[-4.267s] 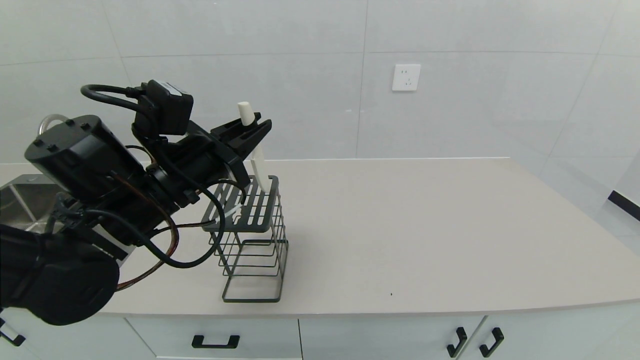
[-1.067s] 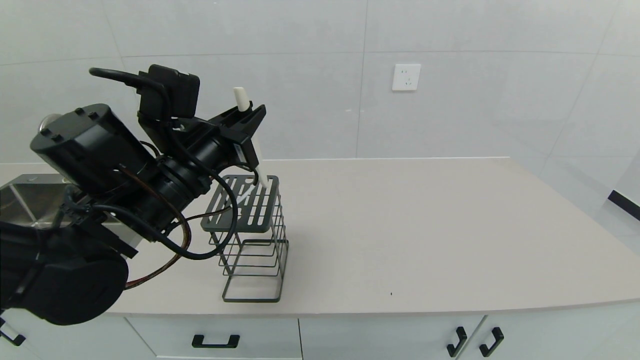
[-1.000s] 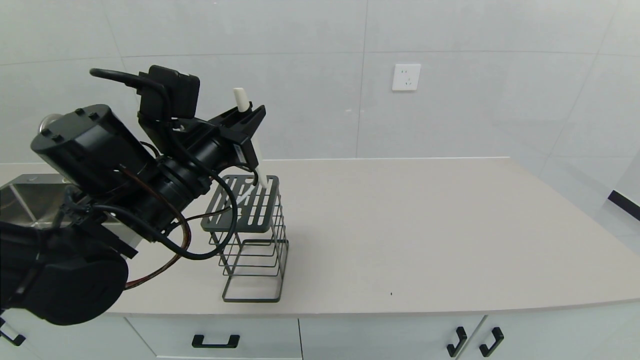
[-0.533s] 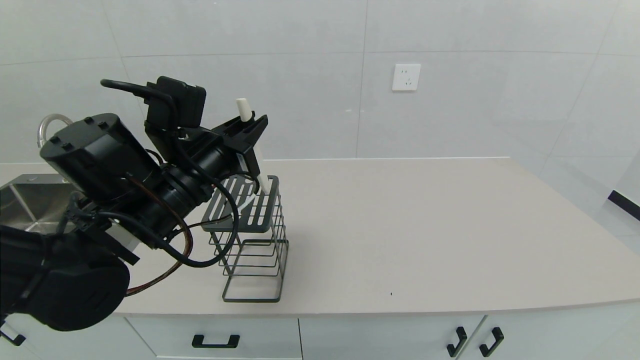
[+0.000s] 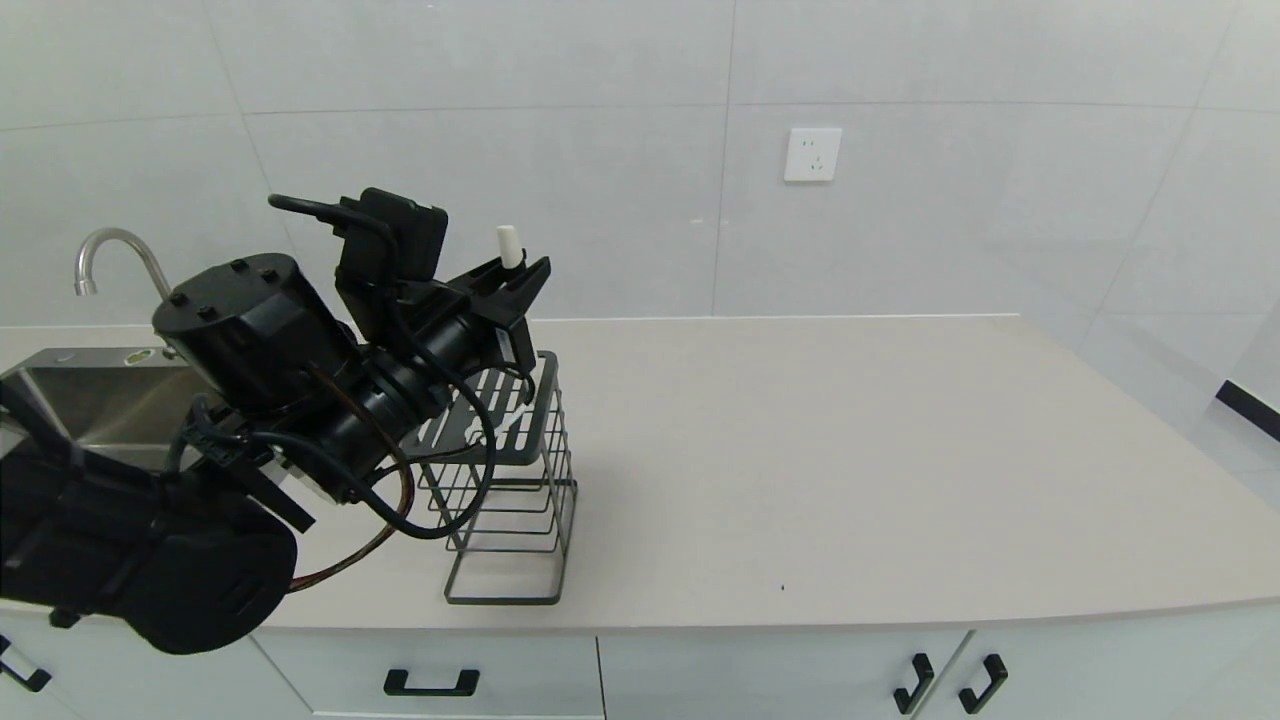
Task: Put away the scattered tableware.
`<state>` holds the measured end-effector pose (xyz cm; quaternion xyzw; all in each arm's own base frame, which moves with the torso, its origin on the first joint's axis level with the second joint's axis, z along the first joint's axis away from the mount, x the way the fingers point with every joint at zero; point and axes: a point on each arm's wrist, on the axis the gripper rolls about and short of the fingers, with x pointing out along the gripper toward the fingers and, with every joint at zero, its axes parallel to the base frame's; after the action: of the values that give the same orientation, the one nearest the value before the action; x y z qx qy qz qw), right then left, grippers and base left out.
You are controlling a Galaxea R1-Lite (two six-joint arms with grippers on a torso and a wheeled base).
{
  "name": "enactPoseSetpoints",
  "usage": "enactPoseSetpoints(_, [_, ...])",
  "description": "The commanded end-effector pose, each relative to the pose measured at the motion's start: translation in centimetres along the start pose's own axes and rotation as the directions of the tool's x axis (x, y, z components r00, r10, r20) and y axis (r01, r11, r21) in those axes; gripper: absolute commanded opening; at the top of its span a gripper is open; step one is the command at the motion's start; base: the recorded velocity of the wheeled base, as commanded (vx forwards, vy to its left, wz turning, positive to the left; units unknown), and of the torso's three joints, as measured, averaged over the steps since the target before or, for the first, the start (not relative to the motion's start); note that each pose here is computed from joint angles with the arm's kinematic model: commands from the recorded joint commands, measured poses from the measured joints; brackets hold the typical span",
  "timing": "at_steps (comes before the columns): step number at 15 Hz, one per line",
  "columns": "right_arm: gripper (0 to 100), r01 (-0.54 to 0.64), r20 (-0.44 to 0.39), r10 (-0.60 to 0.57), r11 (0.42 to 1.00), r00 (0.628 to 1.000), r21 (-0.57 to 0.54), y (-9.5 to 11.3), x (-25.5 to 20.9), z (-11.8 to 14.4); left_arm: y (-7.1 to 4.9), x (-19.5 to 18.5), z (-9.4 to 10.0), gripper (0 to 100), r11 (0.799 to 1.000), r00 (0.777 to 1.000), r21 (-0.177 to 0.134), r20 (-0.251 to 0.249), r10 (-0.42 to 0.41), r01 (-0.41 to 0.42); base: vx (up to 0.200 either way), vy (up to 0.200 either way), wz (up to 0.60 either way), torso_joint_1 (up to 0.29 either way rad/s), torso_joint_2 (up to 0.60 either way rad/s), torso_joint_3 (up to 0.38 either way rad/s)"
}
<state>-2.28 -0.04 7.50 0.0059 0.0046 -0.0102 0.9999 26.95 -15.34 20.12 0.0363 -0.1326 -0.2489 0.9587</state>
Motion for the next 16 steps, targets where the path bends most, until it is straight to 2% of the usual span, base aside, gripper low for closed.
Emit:
enactPoseSetpoints(1, [0, -0.001, 0.002, 0.001, 1.0, 1.0, 0.0, 0.0, 0.0, 0.0, -0.1, 0.3, -1.0, 0, 1.0, 1.0, 0.0, -0.028, -0.002, 0.002, 0.0, 0.0, 0.0, 0.0, 0.0, 0.0])
enactPoseSetpoints(3, [0, 0.0, 0.0, 0.0, 1.0, 1.0, 0.0, 0.0, 0.0, 0.0, -0.1, -0.5, -1.7, 0, 1.0, 0.998, -0.002, -0.06, -0.005, 0.005, 0.0, 0.0, 0.0, 0.0, 0.0, 0.0])
enactPoseSetpoints(8, [0, 0.0, 0.0, 0.0, 1.0, 1.0, 0.0, 0.0, 0.0, 0.0, -0.1, -1.0, -2.7, 0, 1.0, 0.996, -0.007, -0.094, -0.005, 0.005, 0.0, 0.0, 0.0, 0.0, 0.0, 0.0])
enactPoseSetpoints(10, [0, -0.001, 0.002, 0.001, 1.0, 1.0, 0.0, 0.0, 0.0, 0.0, -0.3, -1.0, -3.8, 0, 1.0, 0.991, -0.008, -0.13, -0.013, 0.013, 0.0, 0.0, 0.0, 0.0, 0.0, 0.0])
enactPoseSetpoints(14, [0, 0.001, 0.0, -0.001, 1.0, 1.0, 0.0, 0.0, 0.0, 0.0, -0.3, -0.8, -4.5, 0, 1.0, 0.989, -0.01, -0.147, -0.022, 0.021, 0.0, 0.0, 0.0, 0.0, 0.0, 0.0])
enactPoseSetpoints(15, [0, 0.0, 0.0, 0.0, 1.0, 1.0, 0.0, 0.0, 0.0, 0.0, -0.3, -0.8, -4.6, 100, 1.0, 0.989, -0.01, -0.147, -0.024, 0.022, 0.0, 0.0, 0.0, 0.0, 0.0, 0.0])
enactPoseSetpoints(16, [0, 0.0, 0.0, 0.0, 1.0, 1.0, 0.0, 0.0, 0.0, 0.0, -0.3, -0.8, -4.7, 100, 1.0, 0.988, -0.01, -0.151, -0.027, 0.026, 0.0, 0.0, 0.0, 0.0, 0.0, 0.0])
